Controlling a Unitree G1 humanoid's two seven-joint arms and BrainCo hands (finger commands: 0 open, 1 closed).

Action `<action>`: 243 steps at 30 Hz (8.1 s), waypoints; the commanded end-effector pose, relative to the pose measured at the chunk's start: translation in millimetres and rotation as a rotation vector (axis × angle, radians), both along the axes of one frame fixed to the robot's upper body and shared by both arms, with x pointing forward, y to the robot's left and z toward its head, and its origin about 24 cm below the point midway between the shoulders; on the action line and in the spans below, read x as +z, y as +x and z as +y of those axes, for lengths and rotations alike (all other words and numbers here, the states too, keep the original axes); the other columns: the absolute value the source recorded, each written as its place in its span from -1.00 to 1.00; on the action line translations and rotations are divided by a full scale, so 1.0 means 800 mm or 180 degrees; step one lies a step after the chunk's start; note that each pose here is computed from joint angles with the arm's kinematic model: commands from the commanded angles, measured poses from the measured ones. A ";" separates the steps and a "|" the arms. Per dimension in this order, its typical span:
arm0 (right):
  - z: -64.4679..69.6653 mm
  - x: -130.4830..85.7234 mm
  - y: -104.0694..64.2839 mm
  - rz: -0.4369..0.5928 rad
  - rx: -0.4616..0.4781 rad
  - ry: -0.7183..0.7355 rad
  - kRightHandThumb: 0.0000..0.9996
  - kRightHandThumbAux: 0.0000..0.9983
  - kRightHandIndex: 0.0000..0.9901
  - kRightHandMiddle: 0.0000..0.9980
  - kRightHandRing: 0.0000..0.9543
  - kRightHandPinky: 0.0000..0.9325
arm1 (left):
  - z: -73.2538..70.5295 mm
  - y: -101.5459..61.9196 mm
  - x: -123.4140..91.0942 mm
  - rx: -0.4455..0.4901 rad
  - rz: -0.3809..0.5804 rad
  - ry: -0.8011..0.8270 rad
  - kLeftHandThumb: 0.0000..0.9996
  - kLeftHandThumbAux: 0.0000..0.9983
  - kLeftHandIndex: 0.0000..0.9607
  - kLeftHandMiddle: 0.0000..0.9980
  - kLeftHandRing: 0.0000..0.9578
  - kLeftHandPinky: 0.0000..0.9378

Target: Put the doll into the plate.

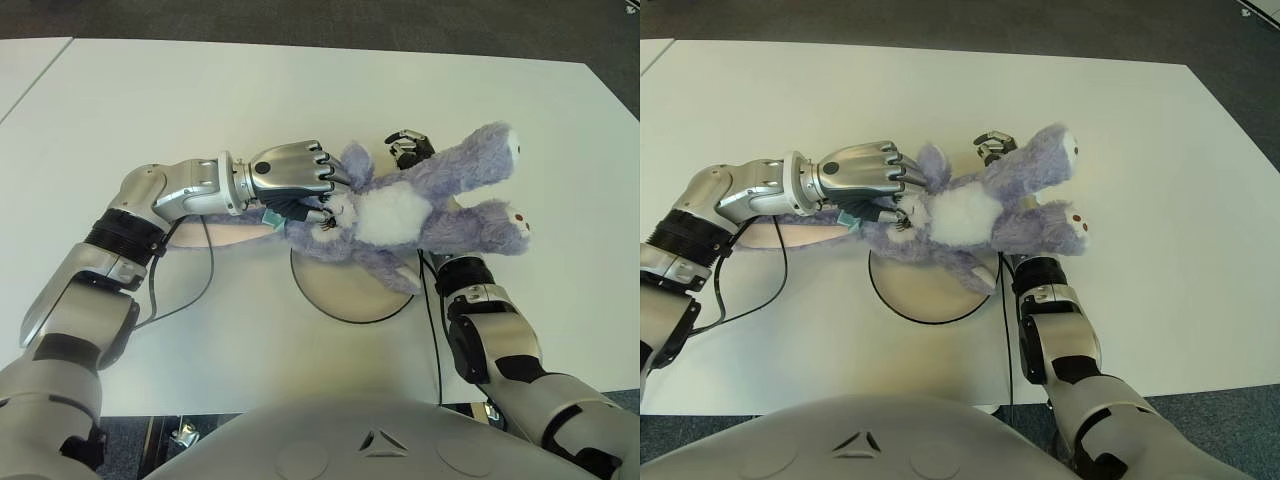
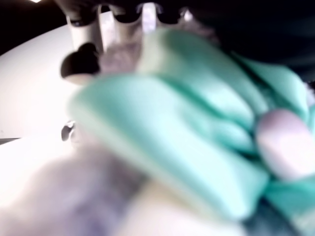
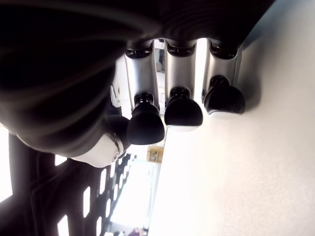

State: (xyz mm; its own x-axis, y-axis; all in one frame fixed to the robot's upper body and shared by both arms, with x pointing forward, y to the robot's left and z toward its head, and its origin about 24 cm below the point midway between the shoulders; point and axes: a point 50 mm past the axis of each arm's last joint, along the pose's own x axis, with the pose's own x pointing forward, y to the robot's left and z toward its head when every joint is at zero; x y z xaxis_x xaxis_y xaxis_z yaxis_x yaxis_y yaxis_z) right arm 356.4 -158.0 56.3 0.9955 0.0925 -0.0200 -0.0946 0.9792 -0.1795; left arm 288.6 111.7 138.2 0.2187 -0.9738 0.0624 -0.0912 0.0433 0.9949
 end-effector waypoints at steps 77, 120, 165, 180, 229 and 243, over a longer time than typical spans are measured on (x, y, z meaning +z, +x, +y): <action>-0.005 -0.038 -0.017 0.0441 -0.0048 0.0012 0.41 0.45 -0.11 0.70 0.76 0.80 | 0.007 0.007 -0.026 0.0492 0.1005 0.1686 0.90 0.29 -0.16 0.06 0.09 0.47; -0.011 -0.041 -0.017 0.0504 -0.0086 0.0027 0.41 0.45 -0.11 0.66 0.73 0.75 | 0.014 0.049 -0.032 0.1286 -0.0174 0.1927 0.90 0.30 -0.19 0.05 0.16 0.72; -0.012 -0.042 -0.020 0.0517 -0.0082 0.0086 0.42 0.44 -0.11 0.66 0.72 0.78 | 0.027 0.066 -0.010 0.1463 0.0043 0.0836 0.70 0.33 -0.16 0.12 0.74 0.81; -0.012 -0.042 -0.019 0.0533 -0.0089 0.0077 0.41 0.44 -0.11 0.66 0.72 0.76 | 0.033 0.072 0.016 0.1282 -0.0122 -0.0097 0.71 0.33 -0.16 0.11 0.78 0.82; -0.012 -0.042 -0.021 0.0534 -0.0057 0.0027 0.41 0.44 -0.11 0.66 0.72 0.75 | 0.025 0.073 0.022 0.1119 0.0202 -0.0013 0.71 0.33 -0.16 0.10 0.77 0.83; -0.014 -0.043 -0.021 0.0555 -0.0039 0.0078 0.41 0.45 -0.11 0.65 0.72 0.75 | 0.021 0.070 0.012 0.1125 0.0345 0.0213 0.71 0.33 -0.16 0.11 0.78 0.82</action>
State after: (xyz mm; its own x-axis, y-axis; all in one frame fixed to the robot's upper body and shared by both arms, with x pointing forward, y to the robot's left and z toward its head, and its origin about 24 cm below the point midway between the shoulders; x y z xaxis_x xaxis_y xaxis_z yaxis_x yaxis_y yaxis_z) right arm 354.6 -164.6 57.4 0.9947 0.0980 -0.0295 -0.1015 0.9818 -0.1607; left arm 346.1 131.2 153.1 0.5470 -0.8371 -0.0024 -0.0161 -0.0134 0.9998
